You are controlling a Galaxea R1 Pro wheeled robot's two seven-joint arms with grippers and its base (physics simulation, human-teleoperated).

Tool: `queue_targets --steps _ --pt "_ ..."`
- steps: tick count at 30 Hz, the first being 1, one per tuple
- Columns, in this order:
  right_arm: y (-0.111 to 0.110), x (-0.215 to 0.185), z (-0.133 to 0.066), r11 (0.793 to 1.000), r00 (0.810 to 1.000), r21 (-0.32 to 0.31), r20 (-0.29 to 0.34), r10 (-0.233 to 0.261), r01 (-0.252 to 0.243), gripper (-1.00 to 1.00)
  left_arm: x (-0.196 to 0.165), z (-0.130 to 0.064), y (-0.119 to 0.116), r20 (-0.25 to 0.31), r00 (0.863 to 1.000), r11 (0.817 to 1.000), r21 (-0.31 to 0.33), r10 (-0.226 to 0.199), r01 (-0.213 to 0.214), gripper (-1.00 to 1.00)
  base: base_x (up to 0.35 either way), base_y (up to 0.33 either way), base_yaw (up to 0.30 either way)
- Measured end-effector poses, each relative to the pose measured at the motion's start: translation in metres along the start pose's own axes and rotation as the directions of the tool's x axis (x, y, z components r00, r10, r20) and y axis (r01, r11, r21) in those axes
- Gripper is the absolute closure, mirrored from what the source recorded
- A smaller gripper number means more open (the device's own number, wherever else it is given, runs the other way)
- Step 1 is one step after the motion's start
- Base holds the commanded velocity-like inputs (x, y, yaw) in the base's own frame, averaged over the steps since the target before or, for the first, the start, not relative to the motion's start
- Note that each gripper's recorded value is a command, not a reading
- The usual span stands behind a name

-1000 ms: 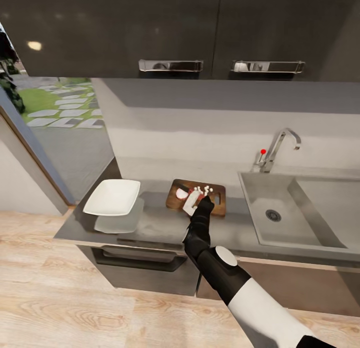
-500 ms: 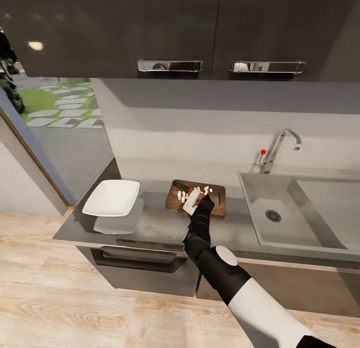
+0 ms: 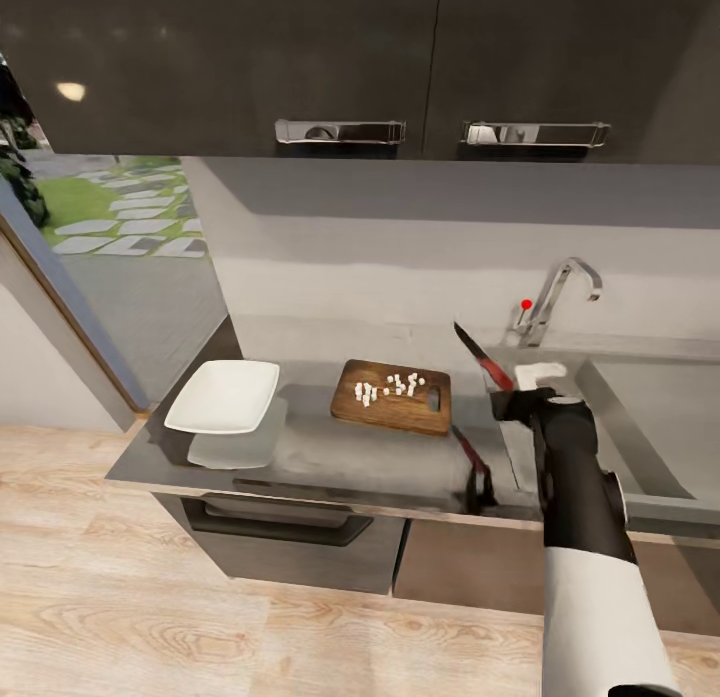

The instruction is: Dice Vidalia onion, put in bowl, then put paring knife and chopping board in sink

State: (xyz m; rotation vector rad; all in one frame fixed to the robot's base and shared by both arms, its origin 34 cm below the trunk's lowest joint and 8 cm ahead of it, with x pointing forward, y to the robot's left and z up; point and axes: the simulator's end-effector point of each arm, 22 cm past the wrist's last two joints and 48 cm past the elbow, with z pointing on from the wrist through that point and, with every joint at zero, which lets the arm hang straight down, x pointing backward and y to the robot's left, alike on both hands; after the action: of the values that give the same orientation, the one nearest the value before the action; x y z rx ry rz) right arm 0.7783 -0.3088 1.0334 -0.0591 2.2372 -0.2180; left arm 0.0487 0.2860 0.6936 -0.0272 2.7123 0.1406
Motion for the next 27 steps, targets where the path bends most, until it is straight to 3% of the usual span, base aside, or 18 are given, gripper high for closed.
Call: queue_targets --steps 2,4,7,12,22,27 --pt "-0.036 0.017 0.004 0.996 0.996 0.012 -0.007 0.086 -0.086 1.00 -0.002 0.001 0.000 0.006 1.000 1.000 -0.001 0.000 0.000 -1.00 0.000 0.000 0.000" --pt "-0.065 0.021 0.005 0.991 0.991 0.038 0.043 0.129 -0.131 1.00 -0.003 0.001 0.002 0.007 1.000 1.000 -0.002 0.001 -0.001 -1.00 0.000 0.000 0.000" --pt "-0.084 0.023 0.004 0.987 0.986 0.060 0.079 0.146 -0.151 1.00 -0.003 0.001 0.002 0.007 1.000 1.000 -0.003 0.002 -0.002 -1.00 0.000 0.000 0.000" --pt "-0.124 0.040 0.001 0.972 0.979 0.122 0.078 0.190 -0.199 1.00 -0.002 0.001 0.001 0.005 1.000 1.000 -0.003 0.001 -0.001 -1.00 0.000 0.000 0.000" --pt "-0.093 0.086 0.028 0.973 0.974 0.068 -0.051 0.222 -0.219 1.00 -0.001 0.001 0.000 0.004 1.000 1.000 -0.004 -0.003 0.003 -1.00 0.090 -0.114 0.000" --pt "-0.097 0.102 0.027 0.965 0.962 0.108 -0.108 0.251 -0.239 1.00 -0.001 0.000 0.000 0.002 1.000 1.000 -0.004 -0.002 0.002 -1.00 0.175 -0.180 0.000"
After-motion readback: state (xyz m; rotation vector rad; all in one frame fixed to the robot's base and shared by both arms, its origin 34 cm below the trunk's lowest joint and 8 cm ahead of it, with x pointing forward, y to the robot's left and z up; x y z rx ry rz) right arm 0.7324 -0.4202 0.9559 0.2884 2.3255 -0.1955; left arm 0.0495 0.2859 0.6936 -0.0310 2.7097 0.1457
